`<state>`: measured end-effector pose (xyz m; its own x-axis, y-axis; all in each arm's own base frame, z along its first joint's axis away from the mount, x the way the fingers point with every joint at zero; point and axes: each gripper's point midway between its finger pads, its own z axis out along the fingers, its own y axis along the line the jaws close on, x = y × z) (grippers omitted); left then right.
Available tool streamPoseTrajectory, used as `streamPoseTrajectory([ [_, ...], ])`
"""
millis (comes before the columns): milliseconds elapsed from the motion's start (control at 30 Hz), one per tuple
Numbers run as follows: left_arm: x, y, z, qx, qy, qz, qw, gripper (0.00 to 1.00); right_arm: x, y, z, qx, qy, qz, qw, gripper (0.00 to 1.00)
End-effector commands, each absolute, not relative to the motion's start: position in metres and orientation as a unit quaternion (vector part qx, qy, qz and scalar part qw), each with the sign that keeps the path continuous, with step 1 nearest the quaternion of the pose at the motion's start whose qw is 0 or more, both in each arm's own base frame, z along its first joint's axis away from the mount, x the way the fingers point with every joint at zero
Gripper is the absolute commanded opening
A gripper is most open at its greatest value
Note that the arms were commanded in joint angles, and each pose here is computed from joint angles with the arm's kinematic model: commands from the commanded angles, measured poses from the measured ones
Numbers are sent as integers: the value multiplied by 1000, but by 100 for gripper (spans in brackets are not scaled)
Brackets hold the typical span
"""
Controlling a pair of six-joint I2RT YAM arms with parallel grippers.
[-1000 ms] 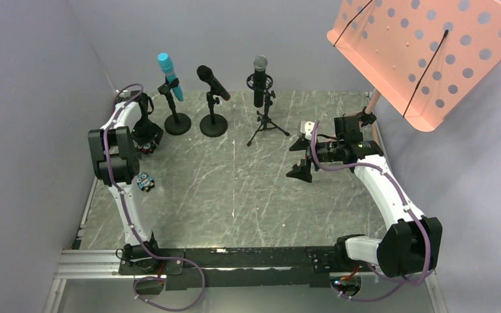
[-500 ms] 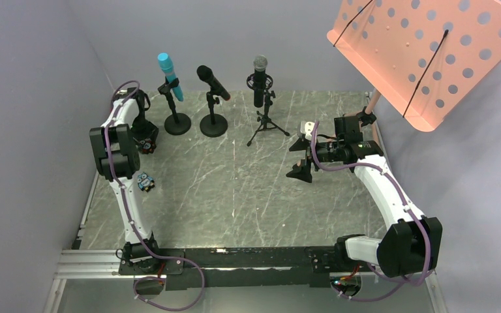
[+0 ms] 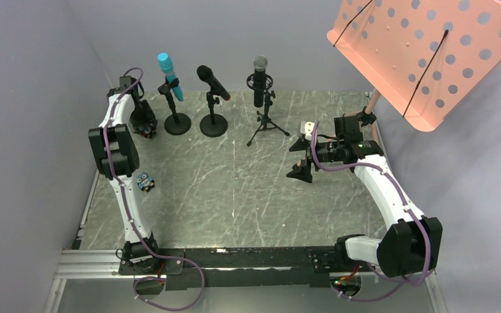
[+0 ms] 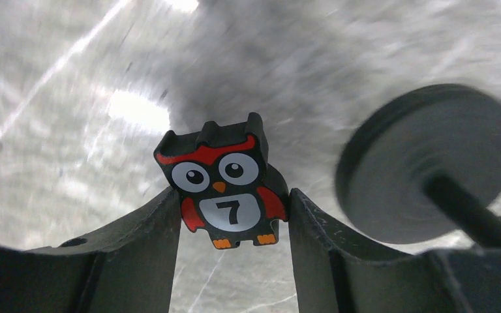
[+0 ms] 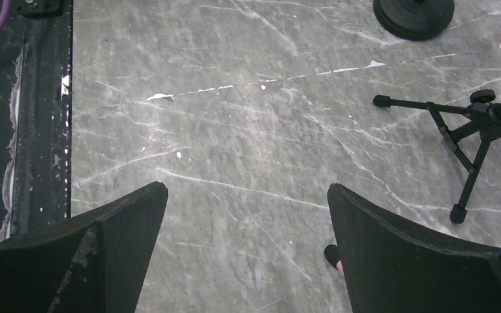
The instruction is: Attach the microphones to the stand
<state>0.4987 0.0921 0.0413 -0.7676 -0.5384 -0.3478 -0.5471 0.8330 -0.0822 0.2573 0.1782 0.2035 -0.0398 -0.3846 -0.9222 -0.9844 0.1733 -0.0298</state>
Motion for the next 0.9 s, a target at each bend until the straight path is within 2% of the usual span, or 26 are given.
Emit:
streamPoseTrajectory([
  [0,543,83,65,-150,955,-37,254,56,261,181,222,-556,606,342,455,100],
  [67,545,84,61,-134,958,-32,253,68,261,181,221,-556,606,341,455,100],
  [100,545,85,59,-129,959,-28,249,71,261,181,221,-556,607,341,454,100],
  [367,539,97,78,-114,956,5,269,82,260,181,220,-558,606,343,452,100],
  [467,523,99,102,-131,944,8,302,83,260,181,221,-559,605,340,453,100],
  [533,510,99,129,-149,922,-1,359,84,260,181,222,-559,604,340,454,100],
  [600,485,97,156,-169,898,-15,405,89,259,181,223,-560,603,339,456,100],
  [700,443,91,160,-211,881,-44,421,97,257,181,227,-563,598,338,459,100],
  [867,367,78,132,-314,878,-85,351,99,253,182,234,-565,590,339,467,100],
])
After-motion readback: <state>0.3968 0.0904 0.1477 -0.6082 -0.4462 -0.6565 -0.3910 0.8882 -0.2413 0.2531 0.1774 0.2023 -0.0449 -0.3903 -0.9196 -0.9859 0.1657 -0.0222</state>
